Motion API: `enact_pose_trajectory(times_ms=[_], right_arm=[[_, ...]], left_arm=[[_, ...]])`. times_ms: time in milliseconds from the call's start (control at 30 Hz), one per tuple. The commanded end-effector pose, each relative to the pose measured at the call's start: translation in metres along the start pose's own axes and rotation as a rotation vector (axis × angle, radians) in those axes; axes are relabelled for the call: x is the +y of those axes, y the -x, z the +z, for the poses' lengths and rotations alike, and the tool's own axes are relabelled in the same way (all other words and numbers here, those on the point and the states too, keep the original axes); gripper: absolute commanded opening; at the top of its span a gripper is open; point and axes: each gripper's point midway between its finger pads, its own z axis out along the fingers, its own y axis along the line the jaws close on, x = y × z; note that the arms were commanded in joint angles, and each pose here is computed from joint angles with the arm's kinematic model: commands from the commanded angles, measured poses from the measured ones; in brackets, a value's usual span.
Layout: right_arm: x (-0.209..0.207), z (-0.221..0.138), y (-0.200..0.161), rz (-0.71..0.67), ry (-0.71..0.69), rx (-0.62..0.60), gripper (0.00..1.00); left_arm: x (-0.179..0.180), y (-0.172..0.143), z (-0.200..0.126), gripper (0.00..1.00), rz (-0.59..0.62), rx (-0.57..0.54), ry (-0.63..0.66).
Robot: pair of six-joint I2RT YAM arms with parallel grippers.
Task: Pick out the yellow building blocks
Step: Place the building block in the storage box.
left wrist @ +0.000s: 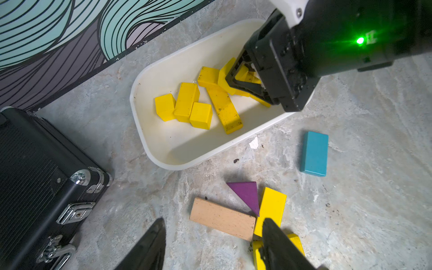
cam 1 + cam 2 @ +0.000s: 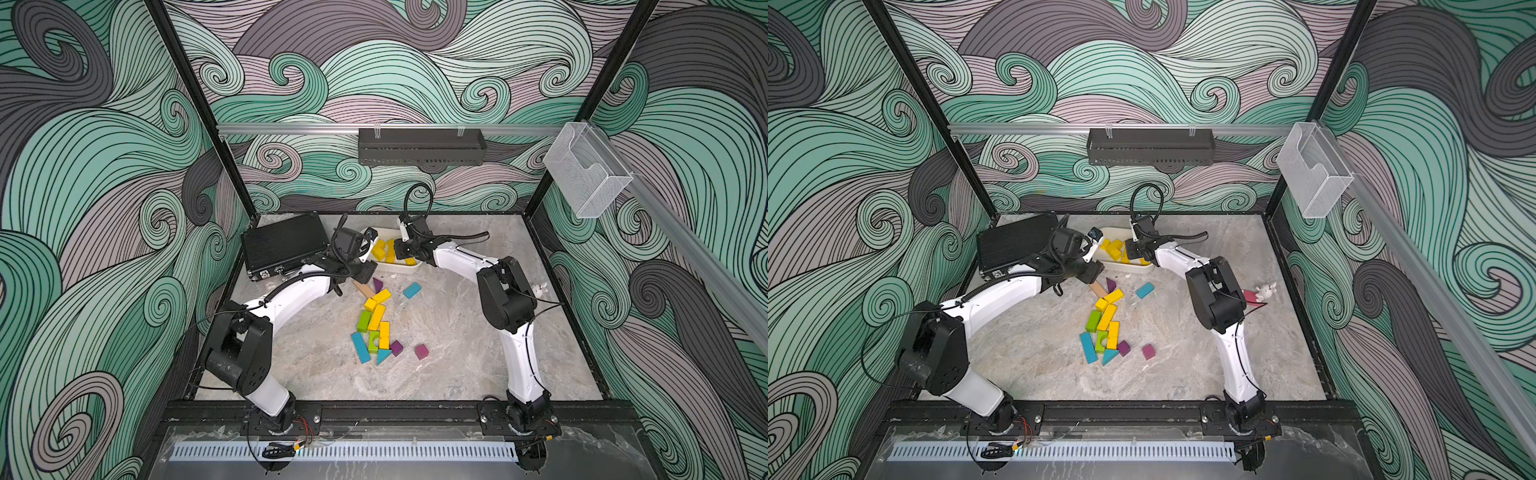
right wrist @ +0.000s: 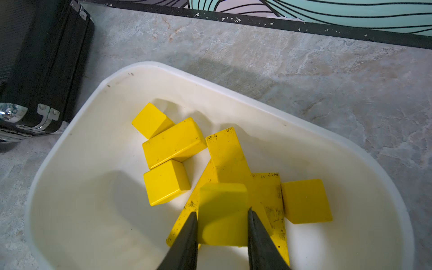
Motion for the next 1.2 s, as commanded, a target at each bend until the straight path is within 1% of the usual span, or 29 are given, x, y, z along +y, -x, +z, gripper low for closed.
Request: enact_pose_trajectory(times_ms=[0,133,233,467,767,900,1033,1100,1133,1167], right_arm=[[-0.001,-0.001,0.0,-0.005,0.009,0.004,0.36],[0.0,0.0,-0.002,0.001,0.019,0.014,0.47],[0.001,-0.002,-0.003,0.004,0.024,0.02,0.51],[0.002,-0.012,0.009,0.004,0.027,-0.004,0.51],[0.008,-0.025,0.023,-0.015,0.043,-0.005,0.51],[0.021,-0.051,0.046,-0.017,0.084,-0.032,0.51],[0.038,-0.084,0.059,0.007,0.137,-0.04,0.51],[0.048,-0.101,0.055,0.016,0.167,-0.023,0.51],[0.052,-0.108,0.053,0.016,0.175,-0.021,0.51],[0.056,-0.116,0.05,0.011,0.178,-0.02,0.51]], left_arm=[[0.008,0.005,0.005,0.65,-0.072,-0.01,-0.009],[0.013,0.004,0.005,0.65,-0.077,-0.006,0.002],[0.014,0.003,0.005,0.65,-0.078,-0.002,0.002],[0.015,0.005,0.003,0.65,-0.081,-0.002,0.003],[0.015,0.01,0.0,0.65,-0.081,-0.043,-0.006],[0.014,0.026,-0.025,0.65,-0.069,-0.104,-0.022],[0.011,0.026,-0.05,0.65,-0.077,-0.078,-0.039],[0.004,0.021,-0.061,0.65,-0.079,-0.067,-0.073],[0.001,0.023,-0.075,0.65,-0.077,-0.089,-0.094],[-0.004,0.018,-0.081,0.65,-0.079,-0.088,-0.118]])
